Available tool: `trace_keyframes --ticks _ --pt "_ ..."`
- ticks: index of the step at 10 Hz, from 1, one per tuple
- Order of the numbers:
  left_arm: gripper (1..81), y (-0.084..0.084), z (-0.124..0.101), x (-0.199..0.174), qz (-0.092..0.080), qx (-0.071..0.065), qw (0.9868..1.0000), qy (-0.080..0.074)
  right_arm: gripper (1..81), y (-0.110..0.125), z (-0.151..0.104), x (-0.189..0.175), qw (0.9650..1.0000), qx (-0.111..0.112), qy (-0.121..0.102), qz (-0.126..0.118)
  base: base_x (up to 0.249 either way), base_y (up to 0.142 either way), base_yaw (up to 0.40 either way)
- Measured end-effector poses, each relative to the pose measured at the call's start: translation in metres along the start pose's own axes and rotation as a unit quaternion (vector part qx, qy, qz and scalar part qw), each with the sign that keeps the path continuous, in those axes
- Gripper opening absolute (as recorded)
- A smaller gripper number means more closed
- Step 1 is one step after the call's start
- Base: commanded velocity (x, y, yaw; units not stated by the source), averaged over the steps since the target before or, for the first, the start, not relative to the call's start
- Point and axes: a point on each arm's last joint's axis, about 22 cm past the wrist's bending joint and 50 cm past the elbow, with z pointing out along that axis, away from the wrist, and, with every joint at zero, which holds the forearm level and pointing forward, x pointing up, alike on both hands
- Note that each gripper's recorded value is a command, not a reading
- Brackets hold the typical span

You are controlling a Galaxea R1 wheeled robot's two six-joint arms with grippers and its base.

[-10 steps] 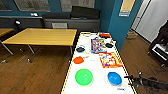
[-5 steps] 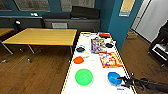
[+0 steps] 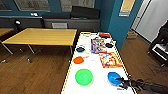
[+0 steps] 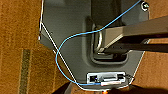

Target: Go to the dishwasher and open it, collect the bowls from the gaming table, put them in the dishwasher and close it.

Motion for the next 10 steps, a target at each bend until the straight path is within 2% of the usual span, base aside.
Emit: trace_keyframes --ticks 1,2,4,6,8,9,10 --pt "81.1 -0.003 -0.001 0.0 0.0 0.002 1.0 -0.001 1.0 -0.008 0.004 0.003 0.9999 0.003 0.003 0.012 0.0 0.0 0.0" --pt "81.1 -0.004 -0.001 0.0 -0.001 0.003 1.0 -0.001 1.0 -0.015 0.006 0.005 0.9998 0.007 0.005 0.018 0.0 0.0 0.0" --pt "81.1 -0.004 -0.001 0.0 -0.001 0.003 1.0 -0.002 1.0 -0.013 -0.003 0.012 0.9996 0.007 0.008 0.026 0.0 0.0 0.0" --pt "81.1 -0.003 -0.001 0.0 -0.001 0.002 1.0 -0.001 1.0 -0.017 -0.033 0.025 0.9995 0.013 0.006 0.027 0.0 0.0 0.0" --pt "81.1 -0.003 -0.001 0.0 -0.001 0.003 1.0 -0.001 1.0 -0.031 -0.104 0.074 0.9991 0.024 0.032 0.009 0.0 0.0 0.0" --pt "81.1 -0.003 -0.001 0.0 0.0 0.002 1.0 -0.001 1.0 -0.024 -0.147 0.098 0.9986 0.017 0.05 -0.009 0.0 0.0 0.0" --pt "81.1 -0.003 -0.001 0.002 0.001 0.002 1.0 0.0 1.0 -0.006 -0.187 0.103 0.9984 -0.001 0.05 -0.027 0.0 0.0 0.0"
